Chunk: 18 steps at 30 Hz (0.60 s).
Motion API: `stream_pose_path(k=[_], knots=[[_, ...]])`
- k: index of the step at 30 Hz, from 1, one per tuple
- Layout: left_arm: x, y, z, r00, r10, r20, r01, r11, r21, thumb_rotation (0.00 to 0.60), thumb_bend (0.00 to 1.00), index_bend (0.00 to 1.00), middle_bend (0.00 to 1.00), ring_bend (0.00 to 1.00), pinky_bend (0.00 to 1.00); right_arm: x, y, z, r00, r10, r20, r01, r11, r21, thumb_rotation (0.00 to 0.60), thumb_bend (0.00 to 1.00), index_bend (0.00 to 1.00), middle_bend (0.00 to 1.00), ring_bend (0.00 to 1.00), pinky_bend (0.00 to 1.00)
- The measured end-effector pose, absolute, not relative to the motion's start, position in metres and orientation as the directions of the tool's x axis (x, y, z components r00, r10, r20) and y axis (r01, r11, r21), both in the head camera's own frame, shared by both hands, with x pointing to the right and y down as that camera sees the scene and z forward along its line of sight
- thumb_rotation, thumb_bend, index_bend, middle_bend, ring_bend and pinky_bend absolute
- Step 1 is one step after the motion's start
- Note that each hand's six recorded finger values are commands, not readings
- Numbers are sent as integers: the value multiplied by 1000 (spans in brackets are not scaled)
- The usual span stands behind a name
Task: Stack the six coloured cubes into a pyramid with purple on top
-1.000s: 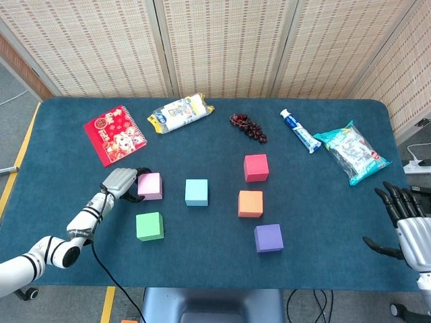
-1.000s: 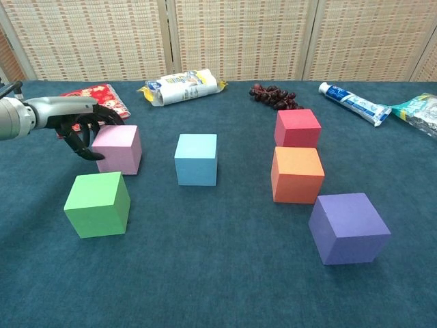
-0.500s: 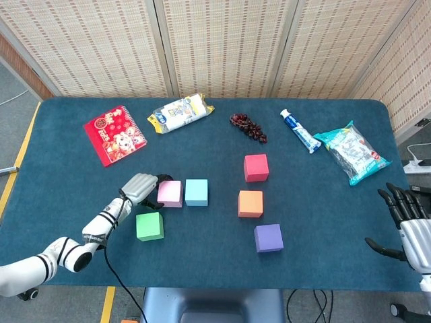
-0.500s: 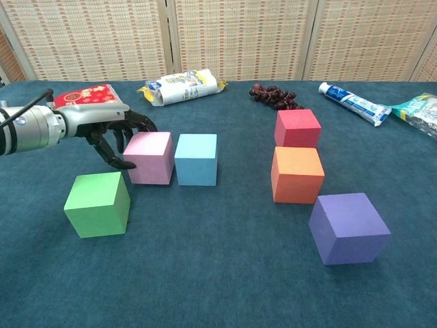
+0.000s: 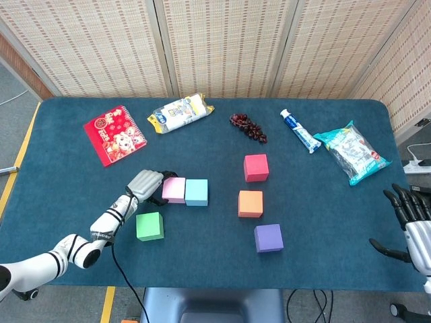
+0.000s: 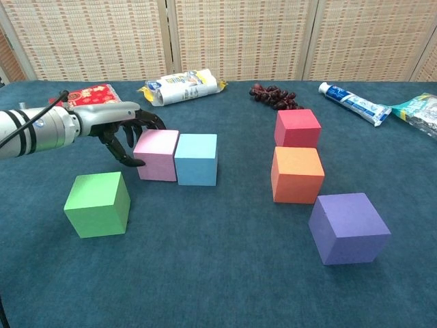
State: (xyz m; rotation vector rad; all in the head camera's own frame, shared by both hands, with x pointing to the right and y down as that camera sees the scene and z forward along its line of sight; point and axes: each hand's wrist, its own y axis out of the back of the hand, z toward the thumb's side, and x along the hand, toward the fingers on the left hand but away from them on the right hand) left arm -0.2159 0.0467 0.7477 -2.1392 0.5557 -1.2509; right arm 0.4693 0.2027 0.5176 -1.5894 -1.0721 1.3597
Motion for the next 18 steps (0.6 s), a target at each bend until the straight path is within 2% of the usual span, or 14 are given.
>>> stream_pose_path(k=[18], knots=[[-207,49,751,486,-602,633,-54,-744,-666,600,313,359,379,348,349,473,205,518,61,936,-346,112,-351,-930,600,265,0,55,0,59]])
